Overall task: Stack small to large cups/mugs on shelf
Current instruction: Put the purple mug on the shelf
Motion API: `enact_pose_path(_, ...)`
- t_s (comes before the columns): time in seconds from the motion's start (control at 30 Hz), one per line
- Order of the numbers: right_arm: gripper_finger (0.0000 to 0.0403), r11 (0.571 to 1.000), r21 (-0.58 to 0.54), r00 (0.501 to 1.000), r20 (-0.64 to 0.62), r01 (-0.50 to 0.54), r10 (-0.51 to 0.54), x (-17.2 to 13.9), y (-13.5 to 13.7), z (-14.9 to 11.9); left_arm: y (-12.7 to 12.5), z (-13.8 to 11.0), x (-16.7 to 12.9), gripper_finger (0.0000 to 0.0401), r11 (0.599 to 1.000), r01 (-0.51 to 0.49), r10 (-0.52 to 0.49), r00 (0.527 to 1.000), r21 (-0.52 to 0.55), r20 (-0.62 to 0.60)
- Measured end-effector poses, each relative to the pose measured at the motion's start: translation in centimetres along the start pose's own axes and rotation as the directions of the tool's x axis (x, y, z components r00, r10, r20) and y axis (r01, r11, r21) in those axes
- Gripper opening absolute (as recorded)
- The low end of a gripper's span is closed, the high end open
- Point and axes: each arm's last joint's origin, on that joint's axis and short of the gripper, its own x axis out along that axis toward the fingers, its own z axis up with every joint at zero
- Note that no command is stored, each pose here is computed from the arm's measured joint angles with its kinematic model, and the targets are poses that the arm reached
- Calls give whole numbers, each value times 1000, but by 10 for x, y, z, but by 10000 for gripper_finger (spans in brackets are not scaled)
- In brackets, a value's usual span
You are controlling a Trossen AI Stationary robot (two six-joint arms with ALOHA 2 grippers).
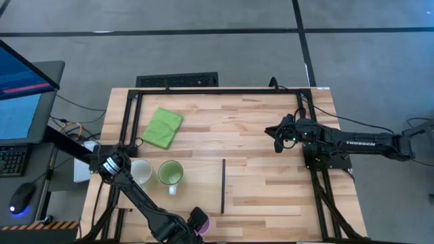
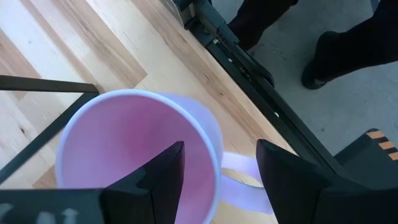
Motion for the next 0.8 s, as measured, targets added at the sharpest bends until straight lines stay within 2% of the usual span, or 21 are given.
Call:
enact_pose_path(0.3, 87, 1000, 0, 1000, -1, 0, 0, 0, 0, 0, 1, 0, 1, 188, 1000, -1, 1, 1000, -1, -2)
enact_pose_path(0.6, 87, 1000, 0, 1000, 0, 0, 0, 0, 0, 0, 1, 0, 1, 122, 1000, -1, 1, 1000, 1, -2)
enact_pose_path(0.8, 87, 1000, 0, 1000, 0, 0, 0, 0, 0, 0, 3, 0, 1, 98, 1000, 3, -3, 1000, -2, -2)
